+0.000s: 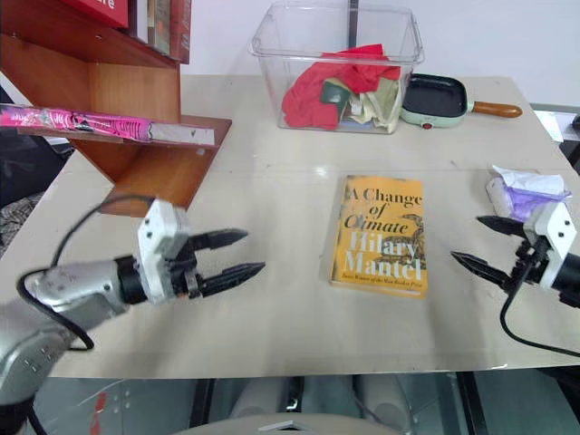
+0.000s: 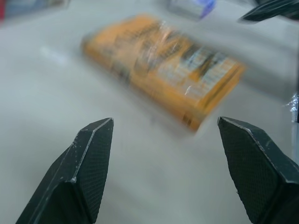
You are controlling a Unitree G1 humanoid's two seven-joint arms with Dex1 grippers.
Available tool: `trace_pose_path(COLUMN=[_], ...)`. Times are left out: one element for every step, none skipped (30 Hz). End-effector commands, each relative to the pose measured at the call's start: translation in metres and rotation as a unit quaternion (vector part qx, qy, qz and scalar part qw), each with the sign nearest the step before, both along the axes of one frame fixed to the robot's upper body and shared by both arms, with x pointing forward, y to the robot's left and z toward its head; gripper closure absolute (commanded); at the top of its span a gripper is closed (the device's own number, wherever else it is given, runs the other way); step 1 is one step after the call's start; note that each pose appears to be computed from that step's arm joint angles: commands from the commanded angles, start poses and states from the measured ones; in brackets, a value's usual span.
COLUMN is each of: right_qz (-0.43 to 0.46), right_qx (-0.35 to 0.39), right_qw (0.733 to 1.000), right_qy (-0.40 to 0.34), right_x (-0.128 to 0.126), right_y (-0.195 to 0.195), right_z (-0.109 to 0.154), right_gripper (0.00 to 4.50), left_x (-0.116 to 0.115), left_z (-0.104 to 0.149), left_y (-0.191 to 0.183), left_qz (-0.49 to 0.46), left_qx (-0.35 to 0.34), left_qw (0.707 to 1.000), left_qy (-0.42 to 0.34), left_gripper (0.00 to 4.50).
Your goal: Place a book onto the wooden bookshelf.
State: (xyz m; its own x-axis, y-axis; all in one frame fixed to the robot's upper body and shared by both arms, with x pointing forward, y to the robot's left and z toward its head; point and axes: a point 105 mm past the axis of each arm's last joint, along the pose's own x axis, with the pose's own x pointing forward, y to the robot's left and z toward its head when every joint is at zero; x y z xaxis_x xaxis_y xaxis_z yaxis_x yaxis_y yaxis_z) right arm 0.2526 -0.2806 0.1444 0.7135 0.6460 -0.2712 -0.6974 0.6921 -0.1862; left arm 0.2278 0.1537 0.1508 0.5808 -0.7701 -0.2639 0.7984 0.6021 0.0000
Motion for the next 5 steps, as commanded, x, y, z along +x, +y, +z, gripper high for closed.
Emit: trace_pose_path(right_qz=[-0.023,-0.027,-0.028,-0.032,-0.035], right_qx=[-0.029,-0.031,-0.031,-0.032,-0.033], right_qw=[0.999,0.999,0.999,0.999,0.998], right_qy=[-0.022,-0.021,-0.020,-0.022,-0.026], right_x=[-0.005,-0.005,-0.006,-0.005,-0.004], right_y=[-0.017,-0.018,-0.018,-0.019,-0.018], right_z=[0.006,0.004,0.002,0.001,0.000], right_gripper=[0.00,0.00,0.00,0.00,0.00], left_x=[-0.002,-0.002,-0.003,-0.004,-0.003], left_z=[-0.020,-0.025,-0.032,-0.037,-0.039], left_y=[0.017,0.021,0.025,0.026,0.028], left_qz=[0.033,0.042,0.041,0.038,0.042], left_qx=[0.023,0.021,0.031,0.039,0.041], left_qw=[0.999,0.999,0.999,0.999,0.998], left_qy=[-0.006,-0.001,0.003,0.004,0.006], left_gripper=[0.85,0.85,0.85,0.85,0.85])
